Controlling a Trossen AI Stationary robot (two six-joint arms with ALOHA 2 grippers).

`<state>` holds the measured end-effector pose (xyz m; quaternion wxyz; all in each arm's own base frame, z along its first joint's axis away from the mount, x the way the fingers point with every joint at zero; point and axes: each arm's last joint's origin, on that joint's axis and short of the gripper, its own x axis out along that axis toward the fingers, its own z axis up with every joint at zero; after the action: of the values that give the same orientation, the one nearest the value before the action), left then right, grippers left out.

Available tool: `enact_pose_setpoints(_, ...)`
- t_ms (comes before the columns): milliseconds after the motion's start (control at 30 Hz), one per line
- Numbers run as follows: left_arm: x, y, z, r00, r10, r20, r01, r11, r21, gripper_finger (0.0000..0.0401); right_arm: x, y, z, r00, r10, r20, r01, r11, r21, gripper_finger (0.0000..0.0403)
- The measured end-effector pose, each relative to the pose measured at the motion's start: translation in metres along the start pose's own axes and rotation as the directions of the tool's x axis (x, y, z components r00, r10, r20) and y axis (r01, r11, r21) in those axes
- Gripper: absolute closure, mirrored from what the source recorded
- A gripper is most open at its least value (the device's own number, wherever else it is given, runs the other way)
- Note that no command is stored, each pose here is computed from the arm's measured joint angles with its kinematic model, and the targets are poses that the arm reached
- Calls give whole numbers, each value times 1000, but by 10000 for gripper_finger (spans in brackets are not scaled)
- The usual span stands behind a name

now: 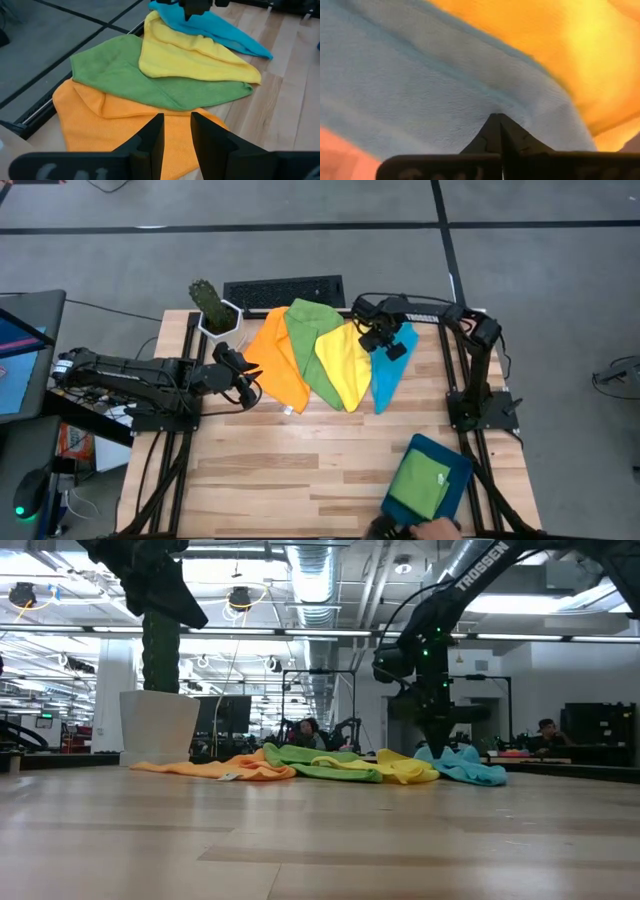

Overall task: Fold microfiber towels
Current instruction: Fold the blue microfiber towel

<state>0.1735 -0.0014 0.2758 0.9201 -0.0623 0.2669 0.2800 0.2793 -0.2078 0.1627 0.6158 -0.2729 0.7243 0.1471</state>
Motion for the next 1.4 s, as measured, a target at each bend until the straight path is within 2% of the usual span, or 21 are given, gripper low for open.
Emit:
enact_pose_setpoints(100,0,0,0,1000,0,0,0,1000,0,313,-7,5,5,1000,3,-12,-3,1000,28,377)
enact_pose_setpoints(200,0,-1,0,1000,-26,-10,26,1000,-3,313,-12,15,18,999,29,-20,-28,999,39,338)
enact_pose_setpoints(300,0,-2,0,998,-52,-18,52,999,-2,313,-17,29,38,997,71,-8,-71,997,-31,298)
enact_pose_setpoints(467,0,-2,0,998,-58,-21,58,998,-2,313,-24,43,62,998,57,-4,-56,981,-185,232)
enact_pose_setpoints(600,0,-2,-1,997,-69,-27,69,998,11,313,-23,46,69,998,58,-3,-57,975,-216,197)
enact_pose_setpoints(733,0,-2,-1,997,-75,-30,76,997,30,313,-12,53,64,994,111,-6,-110,970,-216,191)
enact_pose_setpoints(900,0,-2,-1,997,-74,-30,75,996,46,313,-4,66,63,987,147,-58,-157,960,-232,203)
enact_pose_setpoints(1033,0,-2,-1,997,-74,-30,75,996,44,313,-3,67,64,988,140,-68,-152,959,-239,214)
enact_pose_setpoints(1233,0,-2,-1,997,-74,-28,75,997,35,313,-10,61,72,996,78,-52,-89,962,-259,223)
enact_pose_setpoints(1400,0,-2,-1,997,-74,-28,75,997,31,313,-12,67,78,995,88,-43,-97,951,-293,218)
